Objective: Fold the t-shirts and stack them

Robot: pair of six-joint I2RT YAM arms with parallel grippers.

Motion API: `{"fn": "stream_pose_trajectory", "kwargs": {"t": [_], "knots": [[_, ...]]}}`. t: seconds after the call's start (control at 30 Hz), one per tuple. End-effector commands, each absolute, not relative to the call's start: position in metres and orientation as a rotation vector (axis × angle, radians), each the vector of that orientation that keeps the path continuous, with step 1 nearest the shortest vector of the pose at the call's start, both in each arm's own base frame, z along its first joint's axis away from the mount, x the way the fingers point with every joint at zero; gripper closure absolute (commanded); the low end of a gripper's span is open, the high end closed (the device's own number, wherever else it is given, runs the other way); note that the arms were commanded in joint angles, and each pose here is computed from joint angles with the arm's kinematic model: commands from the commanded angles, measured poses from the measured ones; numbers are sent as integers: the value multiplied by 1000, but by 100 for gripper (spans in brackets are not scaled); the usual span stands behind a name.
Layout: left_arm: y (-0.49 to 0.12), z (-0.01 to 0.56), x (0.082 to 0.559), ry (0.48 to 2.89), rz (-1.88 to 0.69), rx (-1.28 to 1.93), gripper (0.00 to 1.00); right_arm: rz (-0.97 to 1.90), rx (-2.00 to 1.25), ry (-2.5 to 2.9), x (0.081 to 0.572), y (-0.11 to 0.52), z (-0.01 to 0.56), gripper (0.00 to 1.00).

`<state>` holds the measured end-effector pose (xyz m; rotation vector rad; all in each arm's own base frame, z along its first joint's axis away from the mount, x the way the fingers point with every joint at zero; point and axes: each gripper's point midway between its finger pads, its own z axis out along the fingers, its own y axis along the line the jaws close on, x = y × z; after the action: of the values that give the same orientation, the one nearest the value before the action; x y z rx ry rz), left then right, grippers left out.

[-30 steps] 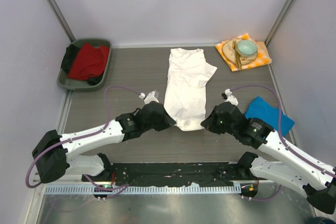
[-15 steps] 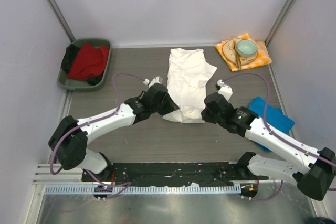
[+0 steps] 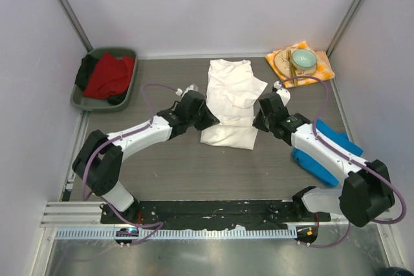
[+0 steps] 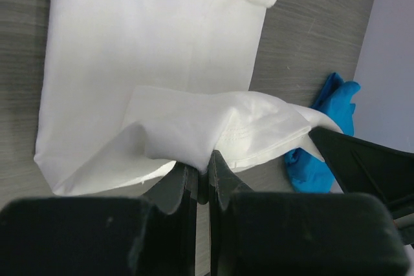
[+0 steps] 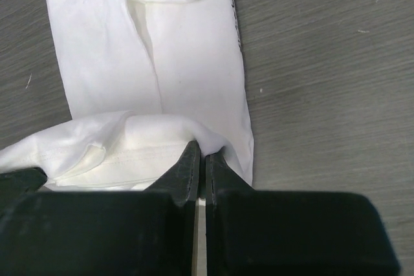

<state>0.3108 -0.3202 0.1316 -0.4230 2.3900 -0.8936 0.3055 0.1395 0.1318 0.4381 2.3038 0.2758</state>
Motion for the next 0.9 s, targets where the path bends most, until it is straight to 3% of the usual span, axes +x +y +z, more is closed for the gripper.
{"fn": "stream_pose_trajectory", "kwargs": {"t": [0.0, 0.77, 0.87], "knots": [[-325, 160, 350, 2288, -936, -411, 98, 347, 426, 2218, 345, 148, 150, 99], [-333, 116, 427, 2341, -987, -468, 98, 352, 513, 2282, 427, 146, 109, 99], [-334, 109, 436, 2347, -997, -480, 92, 335, 527, 2301, 433, 146, 95, 99]]}}
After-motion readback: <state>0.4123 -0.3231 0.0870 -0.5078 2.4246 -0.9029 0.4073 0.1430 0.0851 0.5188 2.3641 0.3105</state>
